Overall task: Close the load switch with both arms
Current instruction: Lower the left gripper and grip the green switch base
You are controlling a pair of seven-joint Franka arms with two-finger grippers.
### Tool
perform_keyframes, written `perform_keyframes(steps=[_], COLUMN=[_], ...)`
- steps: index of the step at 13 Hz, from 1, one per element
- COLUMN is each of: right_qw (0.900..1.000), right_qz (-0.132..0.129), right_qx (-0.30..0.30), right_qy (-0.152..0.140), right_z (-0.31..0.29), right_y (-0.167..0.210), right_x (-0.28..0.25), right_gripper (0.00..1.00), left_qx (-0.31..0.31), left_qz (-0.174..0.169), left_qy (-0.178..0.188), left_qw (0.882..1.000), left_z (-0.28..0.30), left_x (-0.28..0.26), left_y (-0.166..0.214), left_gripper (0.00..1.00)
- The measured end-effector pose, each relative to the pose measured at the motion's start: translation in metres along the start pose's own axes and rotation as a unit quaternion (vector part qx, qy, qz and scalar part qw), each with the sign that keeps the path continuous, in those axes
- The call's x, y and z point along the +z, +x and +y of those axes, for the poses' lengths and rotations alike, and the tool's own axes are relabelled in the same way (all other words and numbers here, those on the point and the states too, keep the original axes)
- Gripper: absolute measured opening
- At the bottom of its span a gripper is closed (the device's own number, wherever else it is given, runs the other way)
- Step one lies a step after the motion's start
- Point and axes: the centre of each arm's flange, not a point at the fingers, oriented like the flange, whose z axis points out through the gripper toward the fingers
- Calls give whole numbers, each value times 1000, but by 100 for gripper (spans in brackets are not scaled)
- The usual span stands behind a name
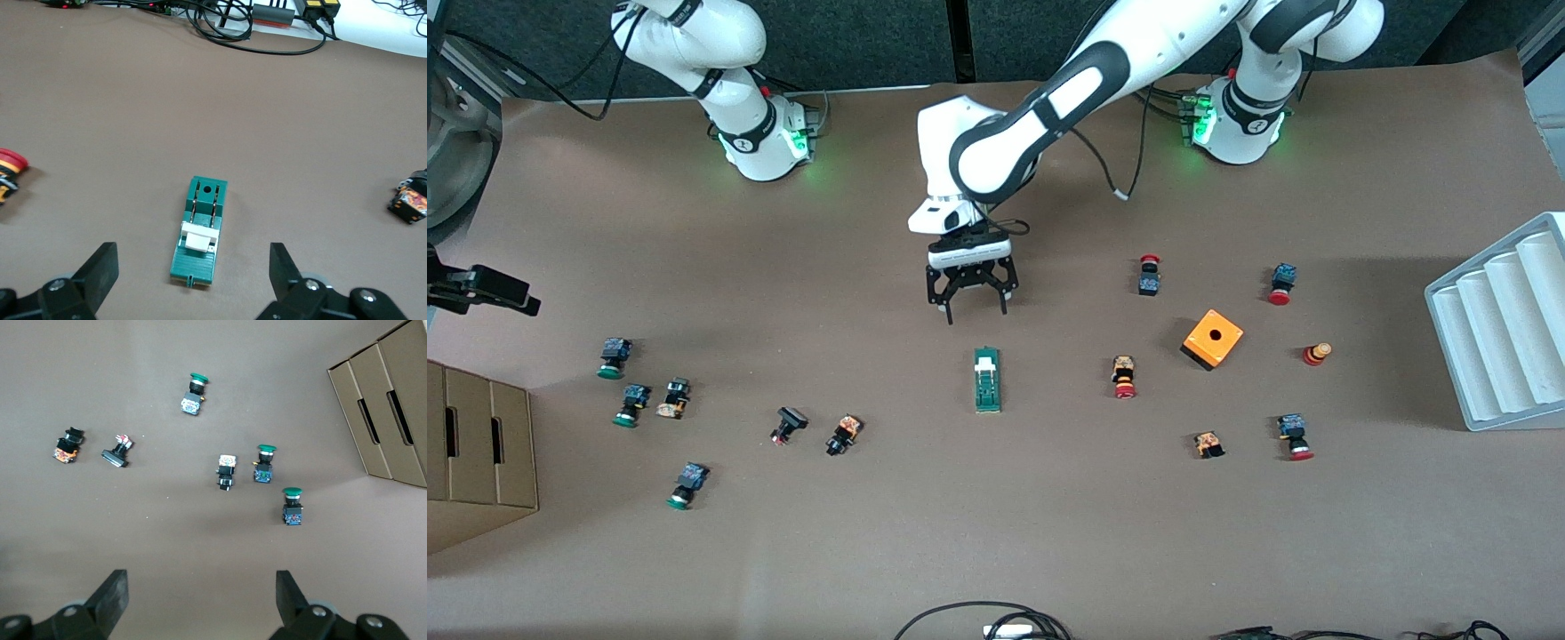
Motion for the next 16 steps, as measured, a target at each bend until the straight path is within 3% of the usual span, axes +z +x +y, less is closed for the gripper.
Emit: perform_keyframes(steps=[5,10,16], right_qw=[1000,1000,1000], right_qz=[0,0,-7], right_qx=[0,6,2], right_qy=[0,0,0], right_z=[0,6,0], right_y=[0,-1,3], right_x=[0,0,7], right_gripper=[100,100,100], left_qx=[10,37,68], left_qz=[62,127,166], left_qy=[-44,-37,-42], left_qw=[997,990,983], left_z=[-6,-18,-27], left_x=[44,71,91], left_y=[-61,-123,-138], left_gripper=[100,100,100])
